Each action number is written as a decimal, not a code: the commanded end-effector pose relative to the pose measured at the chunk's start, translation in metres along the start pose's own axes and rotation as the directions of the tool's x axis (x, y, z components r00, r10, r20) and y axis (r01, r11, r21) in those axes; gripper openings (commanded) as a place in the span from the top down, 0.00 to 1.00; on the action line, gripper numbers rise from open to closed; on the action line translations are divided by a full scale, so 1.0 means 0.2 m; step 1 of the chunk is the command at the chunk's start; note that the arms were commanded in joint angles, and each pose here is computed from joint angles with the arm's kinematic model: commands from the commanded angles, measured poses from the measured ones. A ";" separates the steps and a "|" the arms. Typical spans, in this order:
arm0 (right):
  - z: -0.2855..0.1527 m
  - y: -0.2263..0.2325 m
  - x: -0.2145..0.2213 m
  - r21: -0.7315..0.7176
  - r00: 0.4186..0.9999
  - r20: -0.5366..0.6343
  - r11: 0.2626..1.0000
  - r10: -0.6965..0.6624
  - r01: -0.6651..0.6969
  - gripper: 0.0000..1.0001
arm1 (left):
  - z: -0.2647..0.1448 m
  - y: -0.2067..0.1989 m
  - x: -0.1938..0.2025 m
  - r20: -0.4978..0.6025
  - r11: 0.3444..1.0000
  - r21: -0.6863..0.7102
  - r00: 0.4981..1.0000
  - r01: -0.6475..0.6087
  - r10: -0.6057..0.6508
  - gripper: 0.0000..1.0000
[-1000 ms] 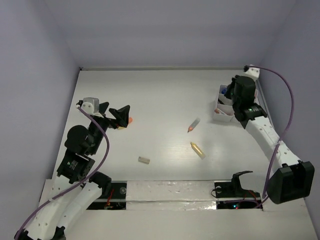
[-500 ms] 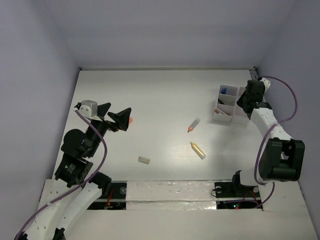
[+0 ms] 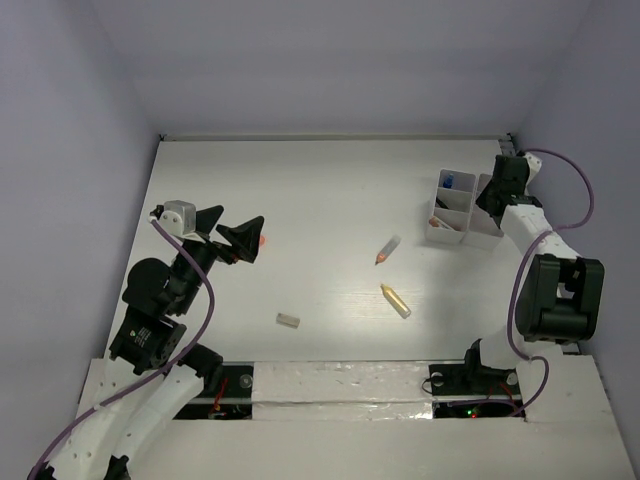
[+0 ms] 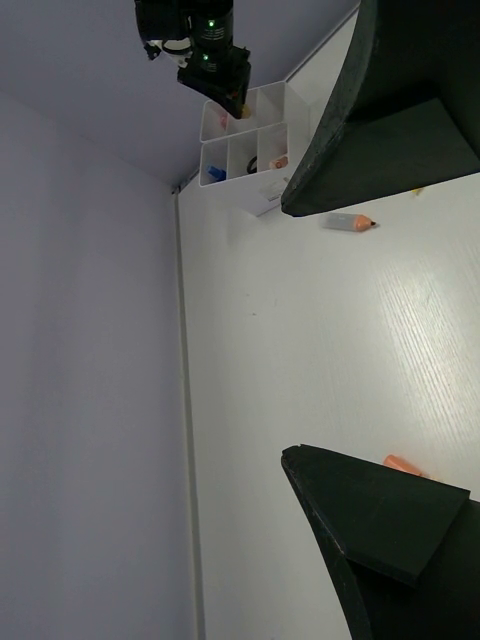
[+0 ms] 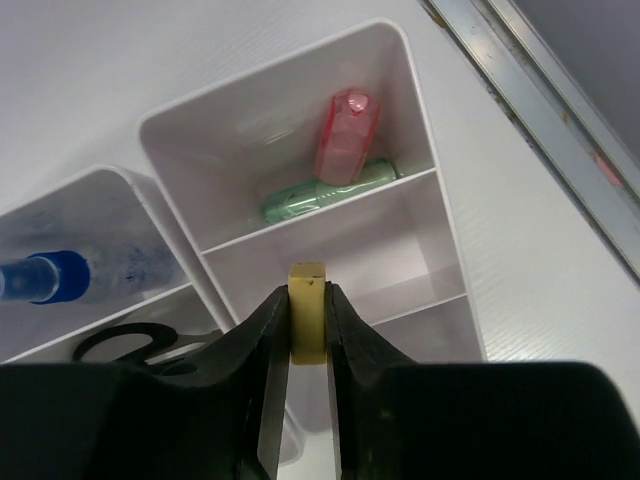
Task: Sort the stationery into containers
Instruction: Place the stationery in the storage box, then pick up the stationery from the center of the board, then place the stationery in the storage box.
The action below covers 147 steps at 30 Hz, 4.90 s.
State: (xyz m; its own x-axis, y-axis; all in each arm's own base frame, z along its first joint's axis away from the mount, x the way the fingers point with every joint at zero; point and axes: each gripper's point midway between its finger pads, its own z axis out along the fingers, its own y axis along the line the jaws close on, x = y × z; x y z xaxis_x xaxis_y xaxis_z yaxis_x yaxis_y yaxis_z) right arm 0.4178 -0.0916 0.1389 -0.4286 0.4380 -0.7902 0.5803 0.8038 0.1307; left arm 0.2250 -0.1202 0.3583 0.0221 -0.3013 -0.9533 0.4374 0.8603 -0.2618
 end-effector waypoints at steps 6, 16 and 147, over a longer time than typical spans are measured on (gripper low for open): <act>-0.04 0.02 -0.20 0.000 0.994 0.105 1.000 0.029 -0.029 0.51 | 0.02 -0.04 -0.06 0.044 0.999 0.031 0.999 0.009 -0.010 0.01; -0.41 0.43 -0.10 -0.426 0.997 0.081 0.904 0.004 0.031 0.72 | 0.01 -0.04 -0.06 0.045 1.000 0.029 0.999 0.009 -0.010 0.01; -0.32 0.34 -0.12 -0.264 0.983 0.172 0.964 0.071 -0.023 0.65 | 0.00 0.01 -0.09 0.062 1.000 -0.024 0.998 -0.002 0.003 0.01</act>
State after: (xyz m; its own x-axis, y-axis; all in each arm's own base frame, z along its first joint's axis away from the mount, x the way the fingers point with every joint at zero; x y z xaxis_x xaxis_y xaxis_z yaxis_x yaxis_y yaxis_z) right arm 0.4260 -0.0766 0.1757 -0.1873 0.4283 -0.8840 0.5804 0.7743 0.2521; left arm 0.2300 -0.1108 0.3558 0.0300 -0.2982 -0.9540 0.3825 0.8852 -0.2646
